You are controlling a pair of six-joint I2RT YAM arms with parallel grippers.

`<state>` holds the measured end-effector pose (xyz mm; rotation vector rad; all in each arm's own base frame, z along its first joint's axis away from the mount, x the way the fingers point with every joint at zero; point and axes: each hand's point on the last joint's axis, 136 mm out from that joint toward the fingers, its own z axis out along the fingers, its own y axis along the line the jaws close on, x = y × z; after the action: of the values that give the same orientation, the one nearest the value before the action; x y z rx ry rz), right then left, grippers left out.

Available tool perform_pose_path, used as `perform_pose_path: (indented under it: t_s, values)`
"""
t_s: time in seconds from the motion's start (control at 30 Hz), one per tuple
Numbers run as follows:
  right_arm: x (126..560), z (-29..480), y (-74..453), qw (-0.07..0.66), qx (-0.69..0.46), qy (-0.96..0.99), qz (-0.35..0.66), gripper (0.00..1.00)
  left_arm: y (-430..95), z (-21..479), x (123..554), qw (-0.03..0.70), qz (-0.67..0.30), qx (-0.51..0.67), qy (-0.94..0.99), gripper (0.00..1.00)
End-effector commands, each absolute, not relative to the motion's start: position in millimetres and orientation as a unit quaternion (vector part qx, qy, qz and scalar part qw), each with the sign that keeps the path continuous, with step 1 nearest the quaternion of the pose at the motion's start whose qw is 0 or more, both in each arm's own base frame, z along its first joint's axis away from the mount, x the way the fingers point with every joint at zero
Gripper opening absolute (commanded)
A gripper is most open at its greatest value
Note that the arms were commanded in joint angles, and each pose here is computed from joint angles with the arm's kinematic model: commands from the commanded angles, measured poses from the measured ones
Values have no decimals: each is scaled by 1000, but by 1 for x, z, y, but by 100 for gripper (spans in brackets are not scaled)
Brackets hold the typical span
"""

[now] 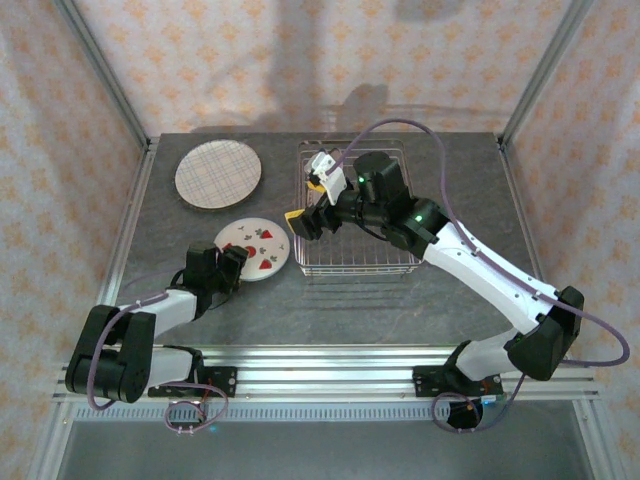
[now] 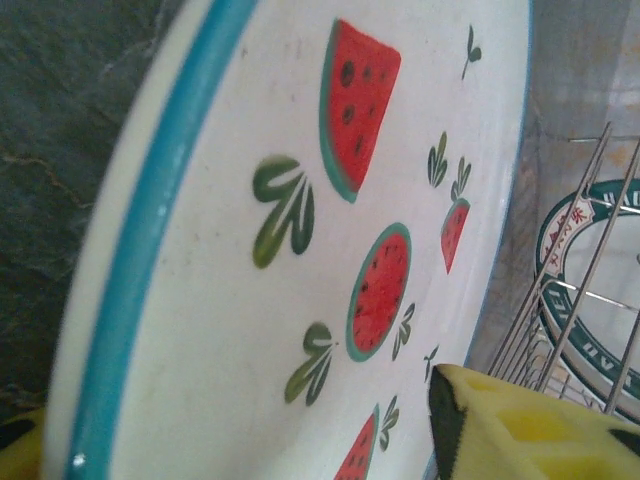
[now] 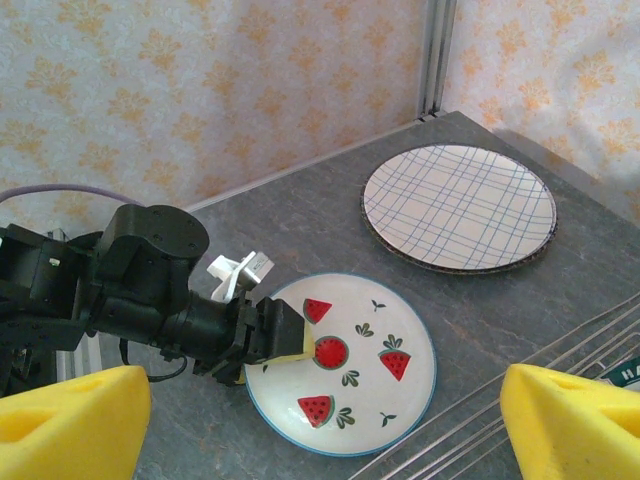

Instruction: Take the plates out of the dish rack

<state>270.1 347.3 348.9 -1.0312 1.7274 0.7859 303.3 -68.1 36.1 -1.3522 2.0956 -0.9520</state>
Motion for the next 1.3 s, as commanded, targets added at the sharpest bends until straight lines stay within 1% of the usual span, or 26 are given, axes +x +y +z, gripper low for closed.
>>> perform_pose_path:
  t_s: [0.0, 0.17, 0.27, 0.53, 0.63, 0.67, 0.7, 0.73, 0.93, 1.1, 1.13, 1.2, 1.27]
  values:
    - [269, 364, 345, 487, -414, 699, 320, 90, -65, 38, 302, 223, -321, -493, 777, 63]
    - [270, 364, 345, 488, -413, 700, 319, 90, -63, 33, 294, 189, -288, -505, 792, 65]
    - [272, 362, 345, 487, -411, 703, 317, 90, -62, 29, 292, 171, -270, -510, 799, 70]
    - [272, 363, 345, 488, -410, 703, 315, 90, -59, 23, 288, 138, -231, -514, 814, 71]
    - [274, 362, 344, 489, -409, 705, 312, 90, -57, 25, 287, 129, -216, -511, 822, 74]
    - [274, 363, 344, 490, -409, 705, 311, 90, -57, 25, 286, 127, -212, -510, 824, 76]
    - [274, 363, 344, 490, -409, 705, 310, 90, -56, 26, 286, 125, -207, -508, 827, 79]
    - [275, 362, 344, 489, -408, 706, 309, 91, -56, 27, 285, 122, -203, -507, 829, 80]
    - [276, 363, 344, 491, -406, 707, 306, 90, -54, 28, 282, 111, -184, -503, 837, 81]
    - [290, 365, 334, 509, -374, 724, 277, 90, -52, 33, 281, 108, -174, -499, 842, 82]
    - [293, 366, 331, 515, -366, 727, 269, 90, -51, 35, 281, 107, -171, -496, 845, 83]
    - [300, 368, 325, 525, -349, 735, 251, 90, -50, 38, 279, 103, -162, -492, 849, 91]
    - [306, 369, 319, 533, -334, 741, 234, 90, -49, 41, 277, 104, -159, -489, 851, 95]
